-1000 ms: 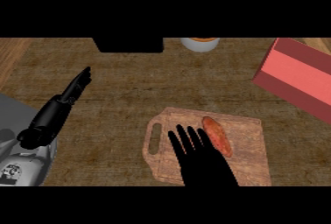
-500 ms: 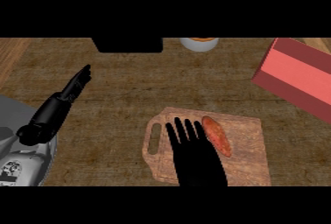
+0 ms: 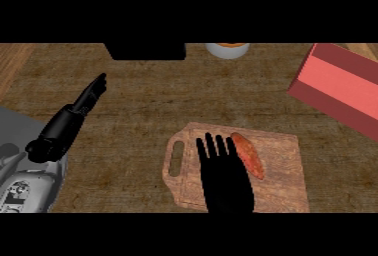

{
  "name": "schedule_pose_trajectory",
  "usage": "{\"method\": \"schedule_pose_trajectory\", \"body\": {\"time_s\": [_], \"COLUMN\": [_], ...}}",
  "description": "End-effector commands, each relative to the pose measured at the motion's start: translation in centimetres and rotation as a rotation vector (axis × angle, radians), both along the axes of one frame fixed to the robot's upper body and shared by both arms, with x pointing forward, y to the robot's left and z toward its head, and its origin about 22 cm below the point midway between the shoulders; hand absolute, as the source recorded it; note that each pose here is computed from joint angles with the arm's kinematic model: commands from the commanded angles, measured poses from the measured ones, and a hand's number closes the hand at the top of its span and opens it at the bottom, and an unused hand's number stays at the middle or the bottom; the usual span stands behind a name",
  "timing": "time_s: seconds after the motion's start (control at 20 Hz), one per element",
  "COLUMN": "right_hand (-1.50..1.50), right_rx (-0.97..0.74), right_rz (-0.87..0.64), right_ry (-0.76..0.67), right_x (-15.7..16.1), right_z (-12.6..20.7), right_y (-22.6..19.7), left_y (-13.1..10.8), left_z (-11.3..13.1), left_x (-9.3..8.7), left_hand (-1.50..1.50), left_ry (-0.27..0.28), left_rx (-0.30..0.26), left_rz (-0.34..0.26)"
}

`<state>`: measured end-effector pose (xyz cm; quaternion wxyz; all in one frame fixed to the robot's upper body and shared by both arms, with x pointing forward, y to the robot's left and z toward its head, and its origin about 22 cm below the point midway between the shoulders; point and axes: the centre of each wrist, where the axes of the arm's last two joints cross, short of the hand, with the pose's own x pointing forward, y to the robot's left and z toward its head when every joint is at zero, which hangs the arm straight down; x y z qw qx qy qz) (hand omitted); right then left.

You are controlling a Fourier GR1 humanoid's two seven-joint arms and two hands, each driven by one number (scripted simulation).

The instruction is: Pick the squash from the cutting board and place it in the cardboard box

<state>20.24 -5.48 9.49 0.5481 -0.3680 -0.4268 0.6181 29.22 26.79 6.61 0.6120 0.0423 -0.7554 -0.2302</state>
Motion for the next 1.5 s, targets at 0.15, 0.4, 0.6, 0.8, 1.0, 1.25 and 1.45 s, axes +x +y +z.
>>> {"method": "schedule_pose_trajectory", "body": {"time_s": [0.15,0.4,0.6,0.8,1.0,1.25,1.45], "right_hand": [-1.50,-1.50,-1.50,-1.50,-1.50,1.50,1.50], "right_rx": [-0.008,-0.056,-0.084,-0.065,-0.046,-0.047,-0.043], "right_rz": [-0.059,-0.079,-0.110,-0.108,-0.103,0.045,0.076], "right_ry": [0.029,0.053,0.043,0.050,0.082,-0.001,-0.107], "right_x": [0.8,0.9,2.9,2.2,1.5,1.2,2.8], "right_z": [-2.2,-1.9,-3.8,-4.4,-7.0,-8.1,-7.0], "right_y": [-0.1,0.9,-1.4,-1.5,-3.3,-1.5,-1.9], "left_y": [0.2,1.7,1.3,0.5,-0.9,0.4,0.4], "left_z": [0.3,-0.2,0.5,-0.4,1.9,-0.5,1.9], "left_x": [-1.2,-0.2,-1.0,-0.5,-1.2,0.3,0.4], "left_hand": [0.00,0.00,0.00,0.00,0.00,0.00,0.00], "left_ry": [0.004,-0.014,-0.002,-0.001,-0.006,0.000,-0.016], "left_rx": [-0.003,0.013,-0.016,-0.021,-0.013,0.002,-0.002], "left_rz": [-0.011,0.017,-0.008,0.001,-0.006,0.001,0.011]}}
